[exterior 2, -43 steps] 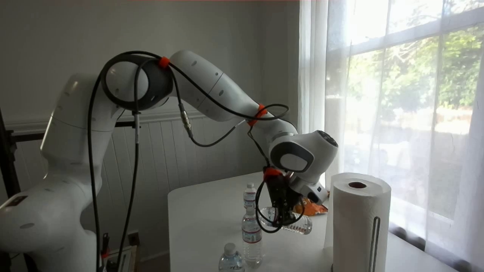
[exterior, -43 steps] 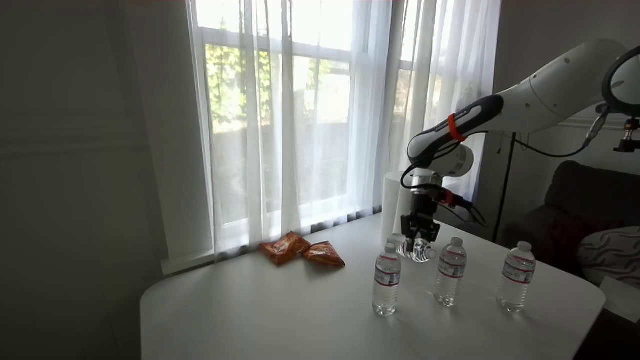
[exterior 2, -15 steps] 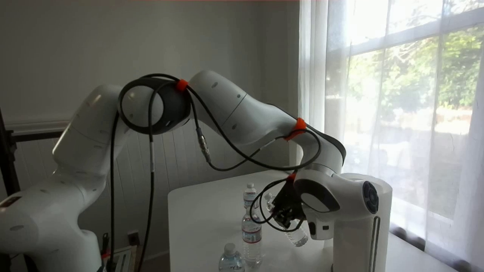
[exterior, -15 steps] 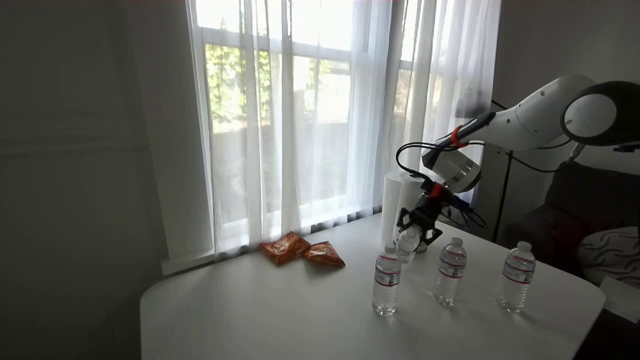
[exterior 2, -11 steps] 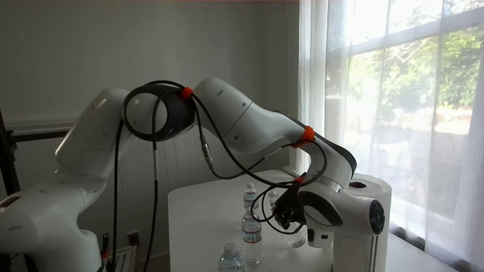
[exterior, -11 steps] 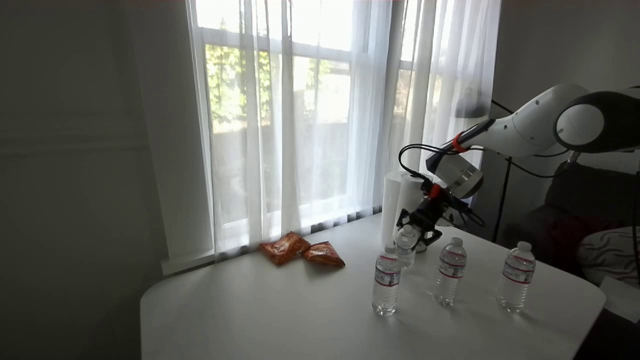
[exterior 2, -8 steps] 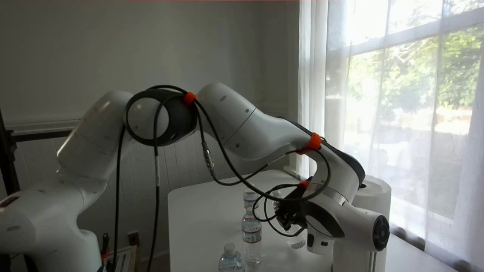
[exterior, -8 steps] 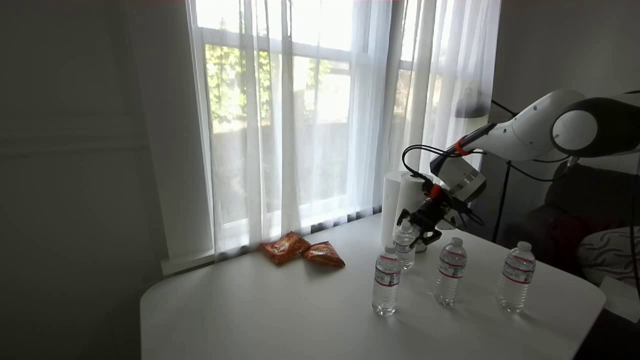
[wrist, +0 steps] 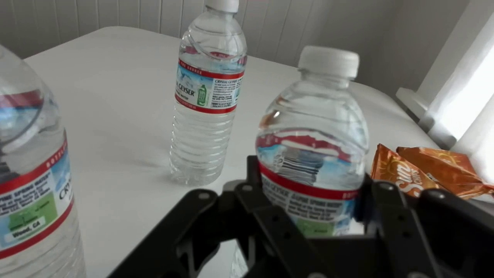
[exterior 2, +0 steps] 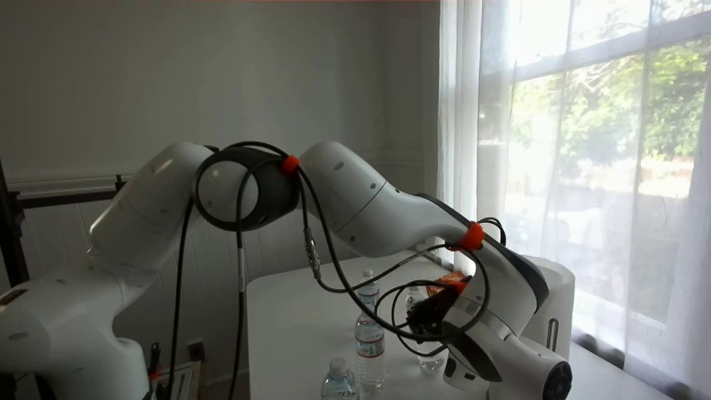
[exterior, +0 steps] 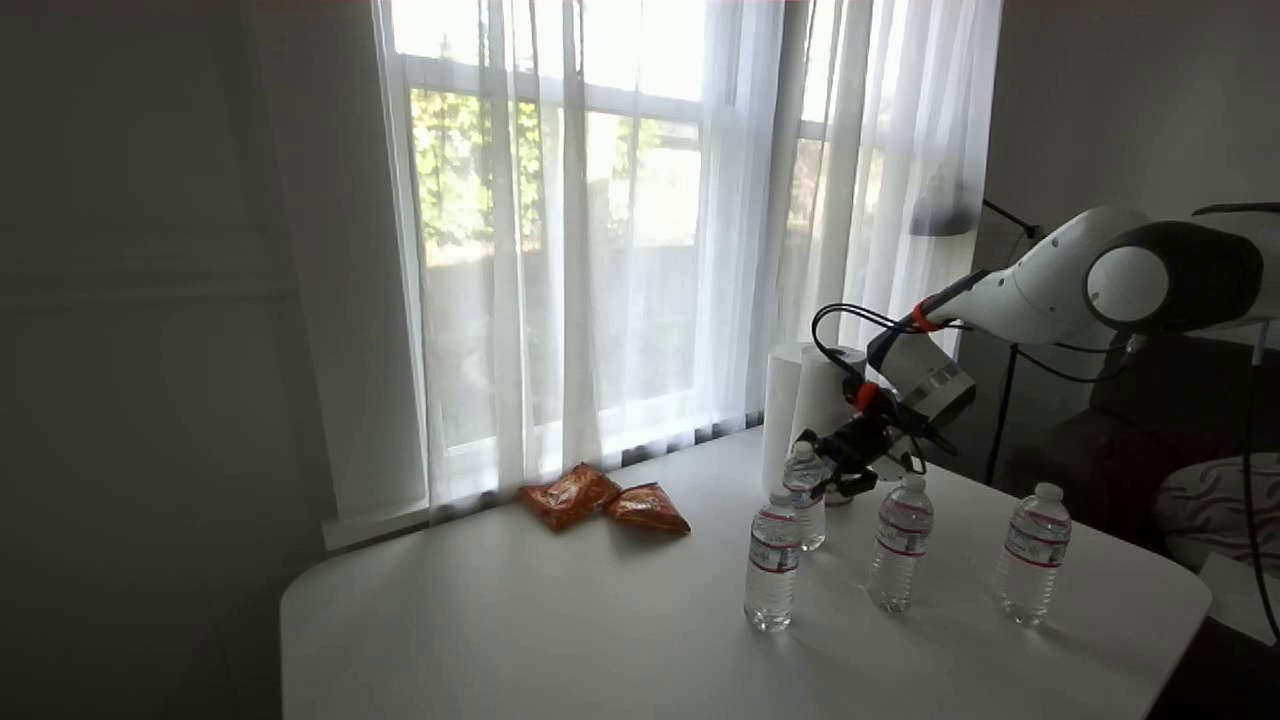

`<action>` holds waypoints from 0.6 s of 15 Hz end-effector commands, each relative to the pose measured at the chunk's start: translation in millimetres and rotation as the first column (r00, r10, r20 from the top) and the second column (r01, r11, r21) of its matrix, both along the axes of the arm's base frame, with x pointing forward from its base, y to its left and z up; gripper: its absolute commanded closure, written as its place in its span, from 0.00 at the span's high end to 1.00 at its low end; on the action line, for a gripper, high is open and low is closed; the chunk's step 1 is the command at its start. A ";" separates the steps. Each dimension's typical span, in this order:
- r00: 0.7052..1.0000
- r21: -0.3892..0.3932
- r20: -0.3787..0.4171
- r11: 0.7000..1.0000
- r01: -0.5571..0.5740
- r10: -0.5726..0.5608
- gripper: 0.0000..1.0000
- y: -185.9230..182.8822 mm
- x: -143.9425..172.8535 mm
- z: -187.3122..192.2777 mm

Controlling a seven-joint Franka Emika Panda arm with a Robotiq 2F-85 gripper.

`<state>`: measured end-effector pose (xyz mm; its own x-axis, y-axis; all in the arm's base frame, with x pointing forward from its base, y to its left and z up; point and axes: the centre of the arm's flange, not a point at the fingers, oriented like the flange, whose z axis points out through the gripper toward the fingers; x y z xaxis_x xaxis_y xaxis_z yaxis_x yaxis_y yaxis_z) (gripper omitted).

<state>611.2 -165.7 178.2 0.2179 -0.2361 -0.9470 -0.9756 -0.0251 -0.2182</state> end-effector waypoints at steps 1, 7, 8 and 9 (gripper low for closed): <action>0.999 0.103 -0.026 0.994 0.038 -0.035 0.27 -4.9 9.1 3.3; 0.996 0.190 -0.048 0.978 0.086 -0.078 0.27 -9.9 6.0 -6.9; 0.995 0.195 -0.057 0.976 0.091 -0.082 0.27 -10.8 5.6 -10.5; 0.994 0.199 -0.065 0.975 0.095 -0.083 0.27 -11.4 4.9 -13.7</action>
<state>609.1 -169.2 164.3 0.1718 -0.1204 -0.9777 -0.9809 0.0704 -0.1811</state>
